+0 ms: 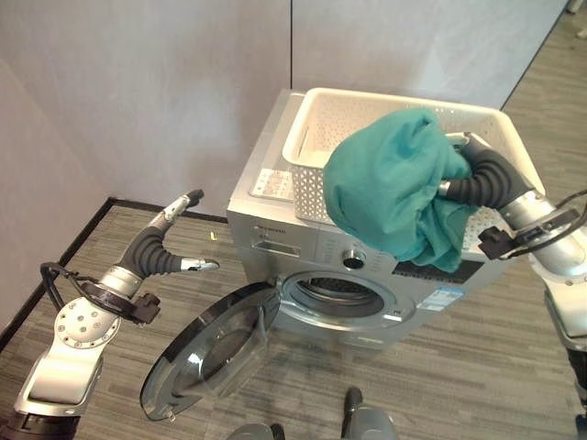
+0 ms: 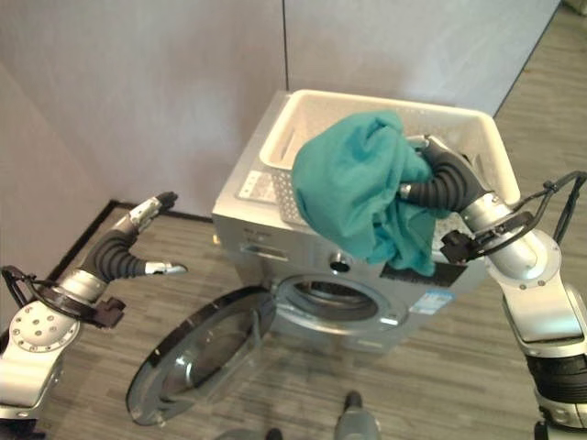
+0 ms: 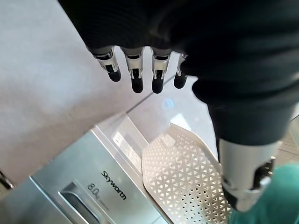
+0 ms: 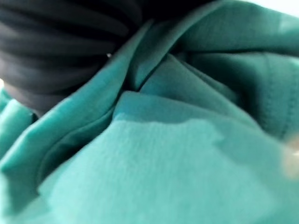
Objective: Grab the laundry basket,head to the washer,open it,put in the laundry and shut it.
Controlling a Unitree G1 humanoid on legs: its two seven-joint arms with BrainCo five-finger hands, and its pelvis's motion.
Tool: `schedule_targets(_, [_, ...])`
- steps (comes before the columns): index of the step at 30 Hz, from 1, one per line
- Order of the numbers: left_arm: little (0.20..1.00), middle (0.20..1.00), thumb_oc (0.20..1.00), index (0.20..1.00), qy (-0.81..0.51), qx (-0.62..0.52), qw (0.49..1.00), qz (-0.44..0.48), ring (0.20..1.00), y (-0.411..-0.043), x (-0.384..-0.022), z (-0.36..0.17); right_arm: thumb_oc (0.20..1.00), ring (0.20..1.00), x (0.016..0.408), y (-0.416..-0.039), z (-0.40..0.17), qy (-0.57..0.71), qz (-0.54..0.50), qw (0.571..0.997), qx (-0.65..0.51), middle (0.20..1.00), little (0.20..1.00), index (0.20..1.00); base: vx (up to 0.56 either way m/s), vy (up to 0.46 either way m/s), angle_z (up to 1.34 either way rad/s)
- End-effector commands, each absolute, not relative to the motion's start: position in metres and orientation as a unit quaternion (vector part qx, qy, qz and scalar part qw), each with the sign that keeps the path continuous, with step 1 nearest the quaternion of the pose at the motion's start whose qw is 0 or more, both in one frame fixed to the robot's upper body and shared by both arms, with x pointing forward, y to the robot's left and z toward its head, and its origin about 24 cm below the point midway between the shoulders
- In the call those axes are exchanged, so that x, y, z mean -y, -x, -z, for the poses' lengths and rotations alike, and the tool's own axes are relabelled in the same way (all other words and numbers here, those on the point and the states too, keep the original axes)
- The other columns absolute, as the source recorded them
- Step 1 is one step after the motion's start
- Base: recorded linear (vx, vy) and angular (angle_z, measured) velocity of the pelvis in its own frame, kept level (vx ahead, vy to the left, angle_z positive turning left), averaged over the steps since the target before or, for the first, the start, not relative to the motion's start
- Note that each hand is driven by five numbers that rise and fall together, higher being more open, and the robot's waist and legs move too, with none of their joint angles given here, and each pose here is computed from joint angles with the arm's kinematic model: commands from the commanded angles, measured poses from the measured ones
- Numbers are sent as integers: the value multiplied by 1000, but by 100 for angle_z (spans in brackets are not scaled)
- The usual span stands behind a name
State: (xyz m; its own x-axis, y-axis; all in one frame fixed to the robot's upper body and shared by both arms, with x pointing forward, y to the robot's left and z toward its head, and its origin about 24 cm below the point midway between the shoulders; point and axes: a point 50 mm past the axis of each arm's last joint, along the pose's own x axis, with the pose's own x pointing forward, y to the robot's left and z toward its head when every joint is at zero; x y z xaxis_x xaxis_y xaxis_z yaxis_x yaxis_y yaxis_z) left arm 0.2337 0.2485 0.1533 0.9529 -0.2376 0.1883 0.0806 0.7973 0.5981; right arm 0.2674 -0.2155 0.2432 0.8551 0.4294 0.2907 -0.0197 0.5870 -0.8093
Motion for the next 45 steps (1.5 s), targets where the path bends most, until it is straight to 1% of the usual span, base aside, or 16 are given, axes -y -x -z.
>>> schedule_targets(1, [1000,1000,1000,1000,-340,135,929,60,1000,-223,-259,-158,200,200,203,-267,-273,432,-122,839,308,200,200,200,-149,-280,-43])
schedule_targets(4, [1000,1000,1000,1000,-354,147,922,52,1000,-225,-258,-161,200,200,207,-265,-274,441,-114,835,307,200,200,200,-140,-291,-64])
schedule_targets(5, [1000,1000,1000,1000,-376,167,911,40,1000,-231,-257,-168,200,200,198,-266,-281,426,-129,834,327,200,200,200,-209,-442,-28])
schedule_targets(11, [1000,1000,1000,1000,-333,188,923,49,1000,-234,-247,-166,200,200,189,-265,-287,416,-162,828,339,200,200,200,-145,-243,-32])
schedule_targets(12, [1000,1000,1000,1000,-314,191,927,76,1000,-239,-236,-165,200,200,189,-263,-288,417,-173,826,337,200,200,200,-106,-136,19])
schedule_targets(21, [1000,1000,1000,1000,-286,191,925,161,1000,-255,-200,-161,200,200,187,-261,-278,412,-203,830,317,200,200,200,-37,-72,39])
schedule_targets(22, [1000,1000,1000,1000,-273,174,925,200,1000,-252,-189,-153,200,200,186,-263,-276,411,-209,832,310,200,200,200,-16,-32,27])
schedule_targets(24, [1000,1000,1000,1000,-236,147,930,242,1000,-249,-177,-140,200,200,183,-266,-265,410,-230,835,284,200,200,200,-8,-34,13])
schedule_targets(30, [1000,1000,1000,1000,-219,131,929,267,1000,-250,-166,-130,200,200,181,-270,-254,414,-249,837,255,200,200,200,4,-5,1])
schedule_targets(31, [1000,1000,1000,1000,-205,114,926,295,1000,-247,-156,-121,200,200,180,-270,-248,410,-266,840,238,200,200,200,19,4,12])
schedule_targets(34, [1000,1000,1000,1000,-190,102,923,319,1000,-246,-147,-115,200,200,183,-269,-242,405,-270,845,224,200,200,200,8,13,24])
schedule_targets(35, [1000,1000,1000,1000,-187,109,919,330,1000,-247,-140,-117,200,200,182,-269,-237,400,-274,847,217,200,200,200,20,18,10])
schedule_targets(37, [1000,1000,1000,1000,-187,109,919,330,1000,-248,-140,-116,200,200,183,-269,-237,401,-273,847,217,200,200,200,24,11,5])
schedule_targets(39, [1000,1000,1000,1000,-173,119,911,356,1000,-252,-122,-117,200,200,181,-269,-232,396,-280,849,209,200,200,200,34,25,1])
schedule_targets(43, [1000,1000,1000,1000,-178,132,902,370,1000,-256,-112,-122,200,200,182,-270,-228,396,-281,851,202,200,200,200,11,18,2])
schedule_targets(45, [1000,1000,1000,1000,-225,157,882,383,1000,-261,-100,-127,200,200,180,-271,-222,392,-284,853,195,200,200,200,28,31,-1])
